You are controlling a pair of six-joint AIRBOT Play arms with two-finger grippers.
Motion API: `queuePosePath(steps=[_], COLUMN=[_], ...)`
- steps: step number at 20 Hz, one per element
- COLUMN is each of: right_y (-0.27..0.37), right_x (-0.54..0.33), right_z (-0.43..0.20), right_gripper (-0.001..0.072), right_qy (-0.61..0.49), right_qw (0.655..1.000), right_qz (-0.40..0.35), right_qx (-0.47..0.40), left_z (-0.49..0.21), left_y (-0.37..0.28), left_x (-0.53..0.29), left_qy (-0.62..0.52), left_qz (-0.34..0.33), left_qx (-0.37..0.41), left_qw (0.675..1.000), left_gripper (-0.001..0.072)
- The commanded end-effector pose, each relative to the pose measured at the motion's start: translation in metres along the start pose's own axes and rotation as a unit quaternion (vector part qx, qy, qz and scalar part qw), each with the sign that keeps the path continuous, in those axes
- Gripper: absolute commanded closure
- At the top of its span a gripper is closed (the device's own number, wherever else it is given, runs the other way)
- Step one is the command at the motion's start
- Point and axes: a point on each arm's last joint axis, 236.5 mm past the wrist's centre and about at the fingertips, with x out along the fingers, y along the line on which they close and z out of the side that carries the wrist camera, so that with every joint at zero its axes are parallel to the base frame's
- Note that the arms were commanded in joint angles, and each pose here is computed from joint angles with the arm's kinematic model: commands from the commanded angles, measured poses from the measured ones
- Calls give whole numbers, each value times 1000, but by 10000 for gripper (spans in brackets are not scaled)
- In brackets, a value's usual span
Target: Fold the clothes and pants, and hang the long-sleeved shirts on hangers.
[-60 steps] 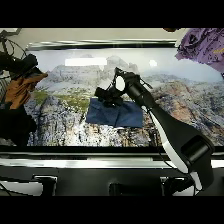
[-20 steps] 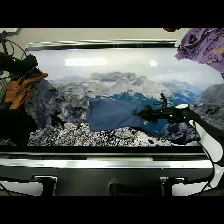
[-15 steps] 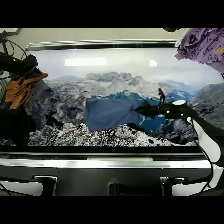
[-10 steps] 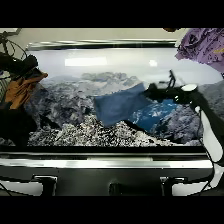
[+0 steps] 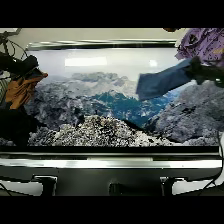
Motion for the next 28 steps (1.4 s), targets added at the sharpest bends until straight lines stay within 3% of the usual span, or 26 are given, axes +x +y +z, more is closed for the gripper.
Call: queuePosePath(steps=[1,6,12,18,28], right_y=[-71,-189,-285,-304,-317], right_x=[-48,-128,-198,-232,-279], right_z=[43,37,-85,-167,-209], right_gripper=[686,687,687,686,685], right_qy=[-42,-45,-25,2,56], right_qw=[995,960,910,877,816], right_qz=[-90,-267,-369,-431,-523], right_qx=[25,73,188,213,241], left_z=[0,0,-1,-2,-2], left_y=[1,2,2,2,2], left_x=[0,0,0,0,0], left_qy=[0,0,2,4,4], left_qz=[0,3,3,3,3], left_qx=[3,3,3,3,3], left_qw=[1000,1000,1000,1000,1000], left_gripper=[688,688,688,688,688])
